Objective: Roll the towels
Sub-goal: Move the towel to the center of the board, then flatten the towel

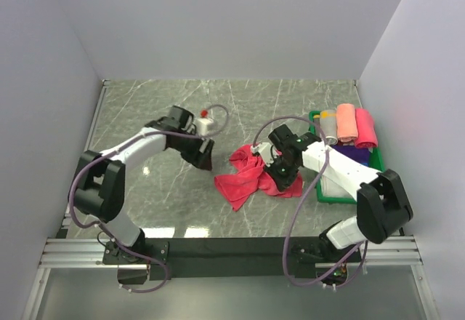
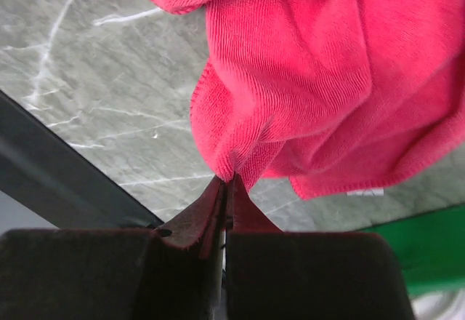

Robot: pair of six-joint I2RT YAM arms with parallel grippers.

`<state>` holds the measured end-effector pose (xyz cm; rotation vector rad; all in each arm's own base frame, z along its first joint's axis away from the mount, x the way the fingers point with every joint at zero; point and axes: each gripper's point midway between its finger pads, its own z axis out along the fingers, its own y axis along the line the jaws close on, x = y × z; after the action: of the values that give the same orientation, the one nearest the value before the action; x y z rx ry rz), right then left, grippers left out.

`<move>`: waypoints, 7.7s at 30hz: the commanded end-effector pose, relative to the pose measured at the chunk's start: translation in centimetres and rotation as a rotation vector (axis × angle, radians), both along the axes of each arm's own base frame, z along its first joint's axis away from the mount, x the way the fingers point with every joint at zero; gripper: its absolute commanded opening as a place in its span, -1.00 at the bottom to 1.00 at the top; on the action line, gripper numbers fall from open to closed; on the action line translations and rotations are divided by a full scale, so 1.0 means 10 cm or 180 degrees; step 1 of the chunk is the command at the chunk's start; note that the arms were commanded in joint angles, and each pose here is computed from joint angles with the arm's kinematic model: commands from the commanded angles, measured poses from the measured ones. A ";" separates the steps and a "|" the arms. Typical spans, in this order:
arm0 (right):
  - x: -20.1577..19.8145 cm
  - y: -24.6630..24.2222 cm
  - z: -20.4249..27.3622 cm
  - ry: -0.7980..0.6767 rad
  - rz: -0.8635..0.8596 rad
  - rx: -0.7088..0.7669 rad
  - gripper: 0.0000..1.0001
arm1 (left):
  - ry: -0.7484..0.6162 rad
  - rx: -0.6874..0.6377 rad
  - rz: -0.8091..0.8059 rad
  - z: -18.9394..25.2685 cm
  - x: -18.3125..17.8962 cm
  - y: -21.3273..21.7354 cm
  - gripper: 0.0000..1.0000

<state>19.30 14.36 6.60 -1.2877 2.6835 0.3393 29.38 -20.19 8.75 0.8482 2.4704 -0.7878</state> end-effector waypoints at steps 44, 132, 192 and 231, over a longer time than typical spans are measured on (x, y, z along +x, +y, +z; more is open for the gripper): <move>0.14 0.11 0.26 -0.0304 0.0535 -0.0059 -0.02 | 0.0370 0.0469 0.1606 -0.13 0.90 2.43 -0.47; 1.25 -0.27 0.04 -0.0398 -0.1029 -0.0200 -1.00 | 0.0901 0.0245 0.2310 -0.28 0.32 2.45 -0.99; 1.68 -0.35 0.58 -0.0879 -0.1091 -0.0050 -1.00 | 0.0389 -0.0006 0.2359 0.49 1.00 2.66 -0.99; 0.99 -0.65 -0.05 -0.1305 0.0075 -0.0613 -1.00 | 0.1469 0.0325 0.1964 -0.50 -0.41 2.80 -0.99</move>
<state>28.65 8.16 4.32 -1.2632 2.4750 -0.0967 26.67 6.48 3.88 -0.1176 2.8773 -0.7073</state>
